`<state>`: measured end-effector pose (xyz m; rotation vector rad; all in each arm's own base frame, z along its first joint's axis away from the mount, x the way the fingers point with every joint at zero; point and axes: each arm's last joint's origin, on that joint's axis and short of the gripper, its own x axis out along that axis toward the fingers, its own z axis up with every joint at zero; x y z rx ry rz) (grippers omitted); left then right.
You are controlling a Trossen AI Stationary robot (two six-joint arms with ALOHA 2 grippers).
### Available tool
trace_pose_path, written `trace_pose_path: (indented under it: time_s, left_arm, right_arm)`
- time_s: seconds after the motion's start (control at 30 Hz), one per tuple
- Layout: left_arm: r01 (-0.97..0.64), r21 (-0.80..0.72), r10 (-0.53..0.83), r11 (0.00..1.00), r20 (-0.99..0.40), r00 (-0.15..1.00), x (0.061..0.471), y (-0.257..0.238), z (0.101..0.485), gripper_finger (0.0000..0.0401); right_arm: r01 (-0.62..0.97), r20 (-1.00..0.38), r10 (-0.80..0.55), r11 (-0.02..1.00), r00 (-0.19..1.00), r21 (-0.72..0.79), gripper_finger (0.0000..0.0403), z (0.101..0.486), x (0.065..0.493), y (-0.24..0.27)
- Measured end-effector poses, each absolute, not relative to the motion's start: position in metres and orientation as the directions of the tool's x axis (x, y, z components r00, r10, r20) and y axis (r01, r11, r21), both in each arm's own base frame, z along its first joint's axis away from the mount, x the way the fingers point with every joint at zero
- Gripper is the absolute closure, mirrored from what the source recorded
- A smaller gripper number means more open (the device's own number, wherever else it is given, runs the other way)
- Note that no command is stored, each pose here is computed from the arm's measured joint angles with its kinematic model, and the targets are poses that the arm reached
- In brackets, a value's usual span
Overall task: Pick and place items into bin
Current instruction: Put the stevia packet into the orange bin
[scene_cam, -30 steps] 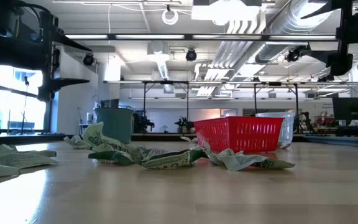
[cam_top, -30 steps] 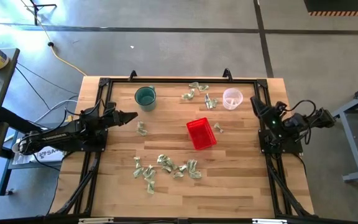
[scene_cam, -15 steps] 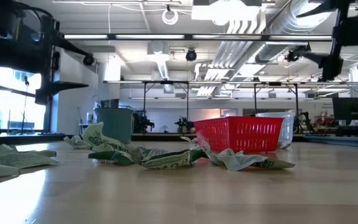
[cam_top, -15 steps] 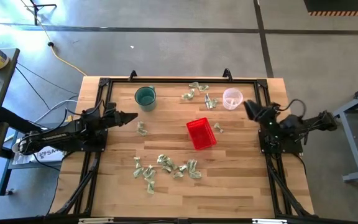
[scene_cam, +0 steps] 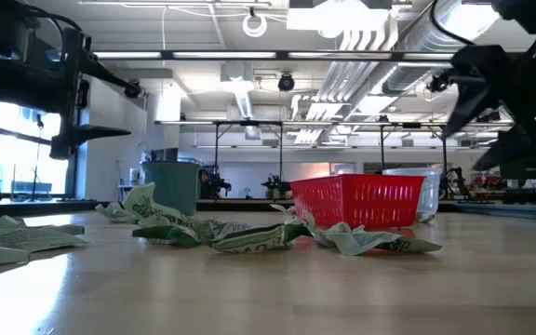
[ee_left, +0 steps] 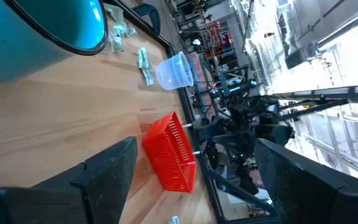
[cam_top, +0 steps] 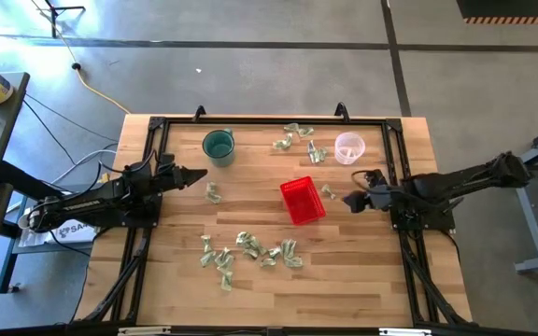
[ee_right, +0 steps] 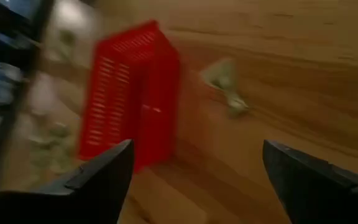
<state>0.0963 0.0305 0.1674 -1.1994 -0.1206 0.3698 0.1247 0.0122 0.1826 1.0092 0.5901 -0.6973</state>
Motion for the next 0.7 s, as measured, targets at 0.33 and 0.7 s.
trace_pose_path:
  time_s: [0.33,0.7]
  left_arm:
    - [-0.216,-0.925,0.342,0.311,-0.103,0.934,0.096,0.030,0.167,0.0043]
    - [-0.216,-0.925,0.342,0.311,-0.103,0.934,0.096,0.030,0.167,0.0043]
  right_arm:
    - [0.805,-0.897,-0.267,0.575,0.352,0.145,0.0070,0.186,0.171,-0.002]
    - [0.701,-0.915,-0.197,0.703,0.353,0.120,0.0102,0.153,0.214,-0.029]
